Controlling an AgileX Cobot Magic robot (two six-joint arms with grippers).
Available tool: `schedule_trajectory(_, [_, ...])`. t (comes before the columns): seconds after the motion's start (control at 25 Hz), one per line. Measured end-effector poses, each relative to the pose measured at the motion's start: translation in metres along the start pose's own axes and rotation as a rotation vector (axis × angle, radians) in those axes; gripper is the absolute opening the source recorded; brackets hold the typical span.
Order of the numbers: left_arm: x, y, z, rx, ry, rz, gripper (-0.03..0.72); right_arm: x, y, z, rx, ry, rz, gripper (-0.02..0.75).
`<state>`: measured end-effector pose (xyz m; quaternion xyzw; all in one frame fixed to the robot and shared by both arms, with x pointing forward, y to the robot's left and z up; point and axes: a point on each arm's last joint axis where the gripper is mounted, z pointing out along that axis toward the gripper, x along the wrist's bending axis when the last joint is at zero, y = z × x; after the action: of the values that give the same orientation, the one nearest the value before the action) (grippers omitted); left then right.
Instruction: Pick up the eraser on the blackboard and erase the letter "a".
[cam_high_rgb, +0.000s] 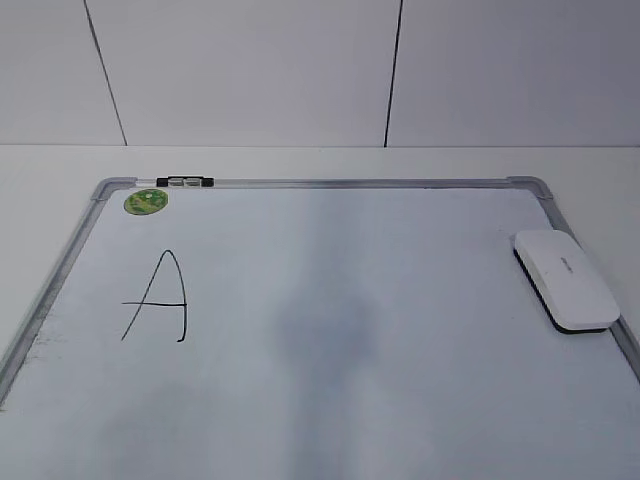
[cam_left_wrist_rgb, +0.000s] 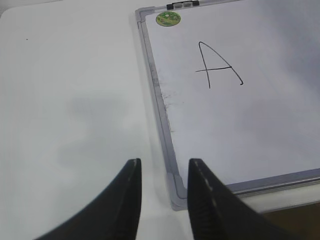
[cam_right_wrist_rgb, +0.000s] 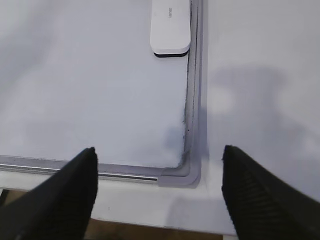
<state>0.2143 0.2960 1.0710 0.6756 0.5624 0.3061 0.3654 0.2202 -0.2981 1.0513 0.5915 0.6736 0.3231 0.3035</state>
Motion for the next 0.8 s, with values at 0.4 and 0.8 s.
schedule_trajectory(0.4, [0.002, -0.008, 0.024, -0.042, 0.006, -0.007, 0.235, 0.000, -0.002, -0.001, -0.069, -0.010, -0.022, 0.592])
schedule_trajectory(0.8, [0.002, -0.007, 0.026, -0.052, 0.006, -0.007, 0.235, -0.001, -0.001, 0.003, -0.086, -0.012, -0.026, 0.592])
